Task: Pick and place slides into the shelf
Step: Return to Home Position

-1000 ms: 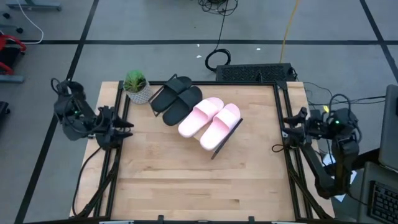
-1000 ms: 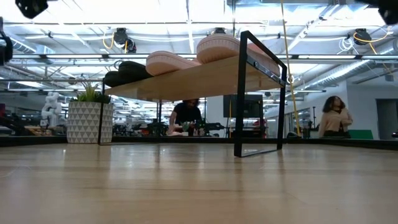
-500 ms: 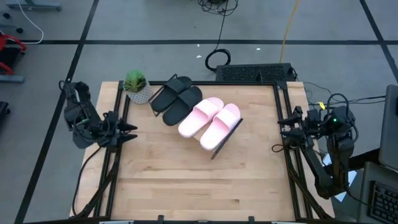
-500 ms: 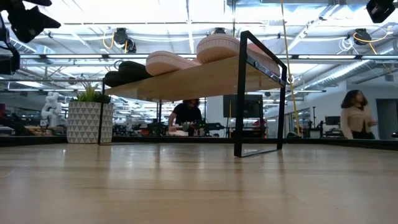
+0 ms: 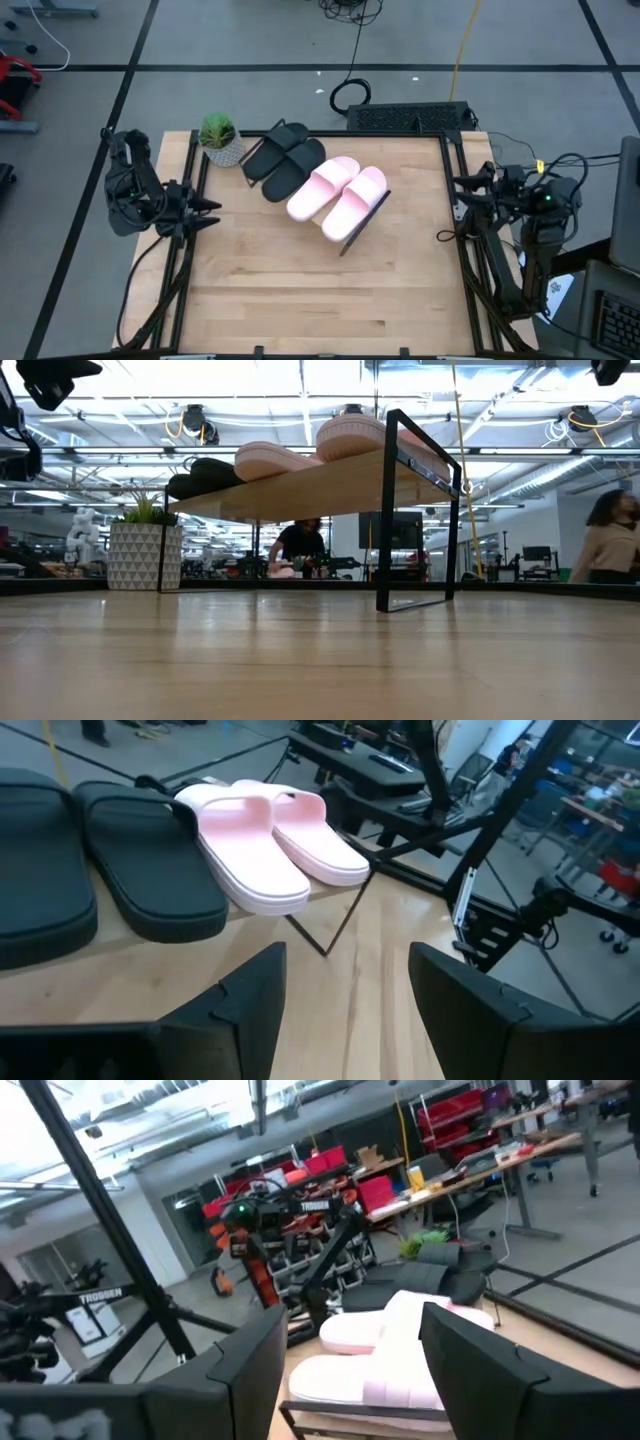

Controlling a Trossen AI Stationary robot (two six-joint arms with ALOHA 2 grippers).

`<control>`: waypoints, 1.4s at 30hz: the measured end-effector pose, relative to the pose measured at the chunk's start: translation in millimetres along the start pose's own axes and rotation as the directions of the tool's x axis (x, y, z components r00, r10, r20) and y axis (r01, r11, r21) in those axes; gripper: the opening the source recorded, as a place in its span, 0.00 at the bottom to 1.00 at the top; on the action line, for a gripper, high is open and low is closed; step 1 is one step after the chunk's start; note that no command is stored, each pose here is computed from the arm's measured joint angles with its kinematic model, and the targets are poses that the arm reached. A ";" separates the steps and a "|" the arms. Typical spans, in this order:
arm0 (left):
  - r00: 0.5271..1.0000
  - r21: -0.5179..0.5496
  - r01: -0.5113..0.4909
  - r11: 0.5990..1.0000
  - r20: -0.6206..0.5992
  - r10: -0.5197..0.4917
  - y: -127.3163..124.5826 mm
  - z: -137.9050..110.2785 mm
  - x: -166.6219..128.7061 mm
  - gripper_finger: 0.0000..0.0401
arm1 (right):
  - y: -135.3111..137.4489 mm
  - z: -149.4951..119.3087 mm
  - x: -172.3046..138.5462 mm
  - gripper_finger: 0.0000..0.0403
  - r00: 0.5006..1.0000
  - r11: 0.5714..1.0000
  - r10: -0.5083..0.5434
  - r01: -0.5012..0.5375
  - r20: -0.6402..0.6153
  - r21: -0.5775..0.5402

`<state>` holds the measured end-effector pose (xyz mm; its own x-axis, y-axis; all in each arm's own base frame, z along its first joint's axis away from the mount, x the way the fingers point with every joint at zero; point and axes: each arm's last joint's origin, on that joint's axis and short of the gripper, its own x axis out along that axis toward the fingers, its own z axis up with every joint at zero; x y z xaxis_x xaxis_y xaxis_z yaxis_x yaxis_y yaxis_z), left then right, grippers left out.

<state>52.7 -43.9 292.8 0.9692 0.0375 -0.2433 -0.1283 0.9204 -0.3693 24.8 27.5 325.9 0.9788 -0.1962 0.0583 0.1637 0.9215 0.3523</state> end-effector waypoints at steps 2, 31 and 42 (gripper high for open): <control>1.000 0.009 -0.001 1.000 0.000 0.001 0.0 0.0 0.0 0.52 | -0.1 0.0 -0.2 0.55 1.000 1.000 0.002 -0.002 0.000 0.013; 0.997 -0.009 -0.048 0.999 0.058 0.049 1.2 2.7 -0.4 0.52 | -36.2 -25.2 2.5 0.55 0.861 0.941 0.331 -0.333 0.387 -0.063; 0.996 0.034 -0.085 0.996 0.029 0.084 7.9 -2.7 -0.7 0.52 | -79.5 -58.6 10.9 0.55 0.897 0.964 0.253 -0.265 0.361 -0.016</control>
<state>50.5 -37.7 287.6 0.9605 0.1262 -0.2479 -0.2034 0.9266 -0.3165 29.6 -28.2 243.8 0.8755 -0.0640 0.4790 -0.0999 0.9458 0.3089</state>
